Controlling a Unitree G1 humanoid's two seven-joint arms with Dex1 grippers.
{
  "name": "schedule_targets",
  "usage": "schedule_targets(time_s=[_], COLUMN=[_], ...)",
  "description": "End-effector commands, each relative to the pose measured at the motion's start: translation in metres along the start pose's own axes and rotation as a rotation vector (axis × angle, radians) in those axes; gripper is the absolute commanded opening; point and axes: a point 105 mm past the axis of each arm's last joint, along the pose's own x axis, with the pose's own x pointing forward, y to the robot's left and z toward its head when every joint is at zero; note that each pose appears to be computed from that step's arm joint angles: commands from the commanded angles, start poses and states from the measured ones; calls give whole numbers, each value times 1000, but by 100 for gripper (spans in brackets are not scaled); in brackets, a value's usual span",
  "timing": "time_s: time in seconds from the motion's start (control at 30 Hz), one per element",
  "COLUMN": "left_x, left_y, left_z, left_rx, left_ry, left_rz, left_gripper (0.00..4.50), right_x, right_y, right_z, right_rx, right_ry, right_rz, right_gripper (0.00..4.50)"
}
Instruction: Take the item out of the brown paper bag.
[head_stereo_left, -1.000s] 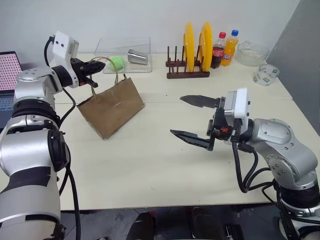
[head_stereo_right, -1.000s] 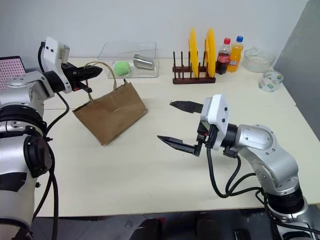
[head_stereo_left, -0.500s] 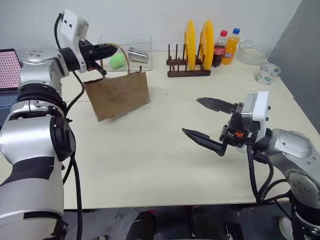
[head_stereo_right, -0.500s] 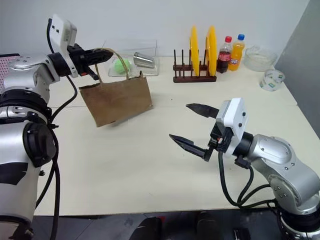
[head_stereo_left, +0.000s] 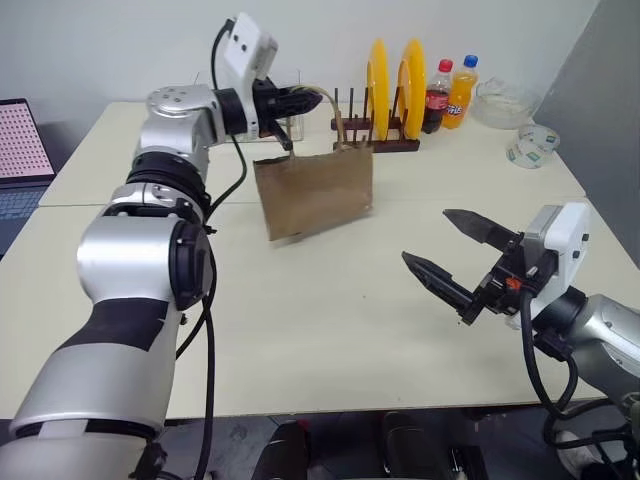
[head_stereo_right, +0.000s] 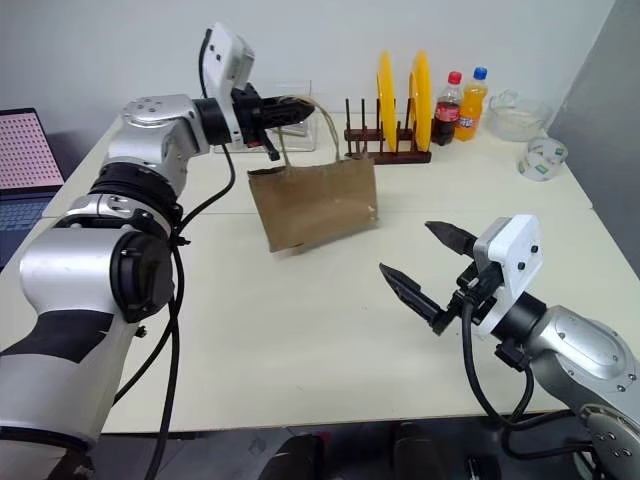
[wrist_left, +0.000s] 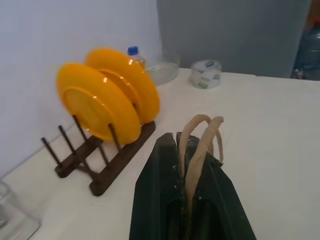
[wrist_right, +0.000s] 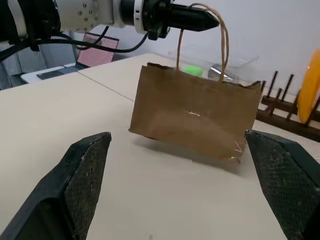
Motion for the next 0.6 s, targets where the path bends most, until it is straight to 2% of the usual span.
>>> schedule_targets(time_s=[0.03, 0.33, 0.6], left_x=[19, 56, 61], left_y=[-10, -44, -47], left_z=[39, 28, 11], left_rx=[104, 163, 241], left_ry=[-73, -17, 59], left_rz=[-24, -121, -107], left_gripper=[2, 2, 2], right_x=[-7, -15, -19], right_y=[24, 27, 34], right_z=[20, 14, 8], right_rx=[-64, -39, -17], right_ry=[-83, -65, -68], right_rz=[35, -33, -68], right_gripper=[450, 450, 450])
